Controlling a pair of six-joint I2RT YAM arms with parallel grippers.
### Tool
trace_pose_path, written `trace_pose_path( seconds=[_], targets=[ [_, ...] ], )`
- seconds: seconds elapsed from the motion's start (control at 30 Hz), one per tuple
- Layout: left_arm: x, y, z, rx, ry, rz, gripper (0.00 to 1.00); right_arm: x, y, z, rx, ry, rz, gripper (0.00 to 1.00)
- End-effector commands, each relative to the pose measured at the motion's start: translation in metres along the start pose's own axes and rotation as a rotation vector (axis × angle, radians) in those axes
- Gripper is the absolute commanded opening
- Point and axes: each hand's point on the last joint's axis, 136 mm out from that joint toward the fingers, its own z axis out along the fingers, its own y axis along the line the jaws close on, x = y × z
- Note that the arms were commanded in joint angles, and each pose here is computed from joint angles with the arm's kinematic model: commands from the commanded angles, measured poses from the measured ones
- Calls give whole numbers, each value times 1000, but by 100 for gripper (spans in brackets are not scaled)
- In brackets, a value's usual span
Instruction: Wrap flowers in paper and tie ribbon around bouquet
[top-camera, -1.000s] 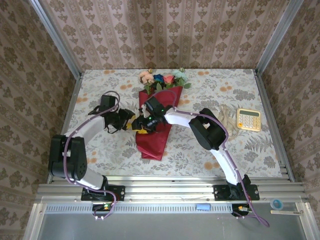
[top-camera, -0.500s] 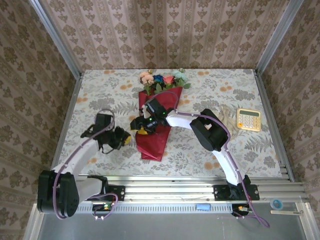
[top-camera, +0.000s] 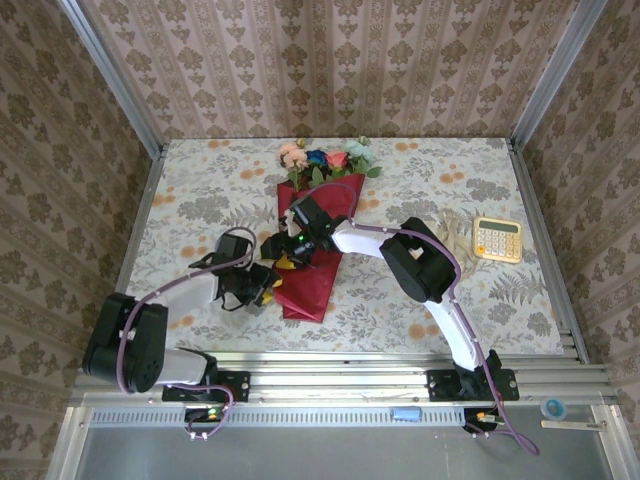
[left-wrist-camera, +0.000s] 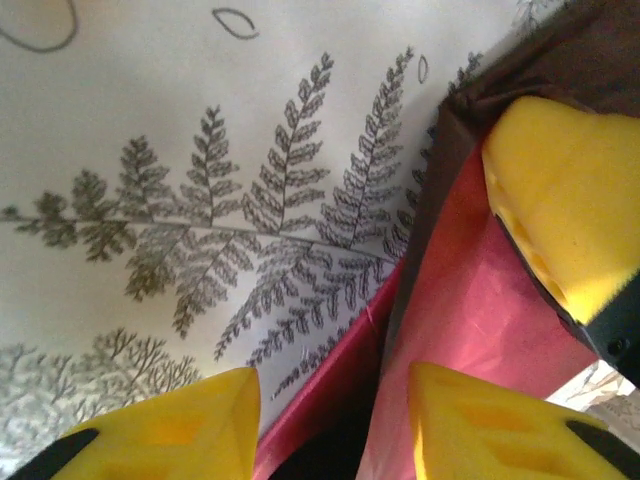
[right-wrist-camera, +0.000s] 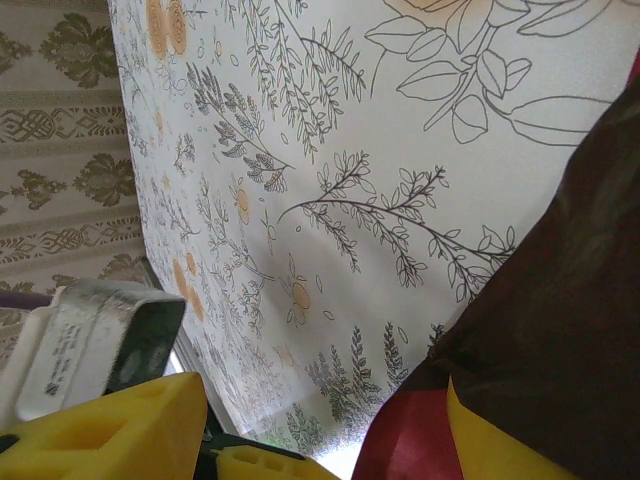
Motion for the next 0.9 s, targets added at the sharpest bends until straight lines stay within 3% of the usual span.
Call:
trace_pose_path(
  seconds=[0.0,0.13,0.33,0.47,0.7,0.87],
  targets=[
    [-2,4,10,-11,-9,31,24,6,-7,-1,48,20,53,67],
    [-5,16,15,-46,-26,18,0,0,12,-15,42,-3,33,67],
    [0,34,17,-84,-36,-35,0,-28,45,-80,49,-131,25,68],
    [4,43,17,-93,-38,-69,0,-40,46,-129,61,-202,53,70],
    [5,50,14,-65,-78,-162,0,-30,-23,-203,133,-356,220,67],
    [7,58,12,-73,-94,-210,0,6,-78,-194,176,-337,350,59]
  ],
)
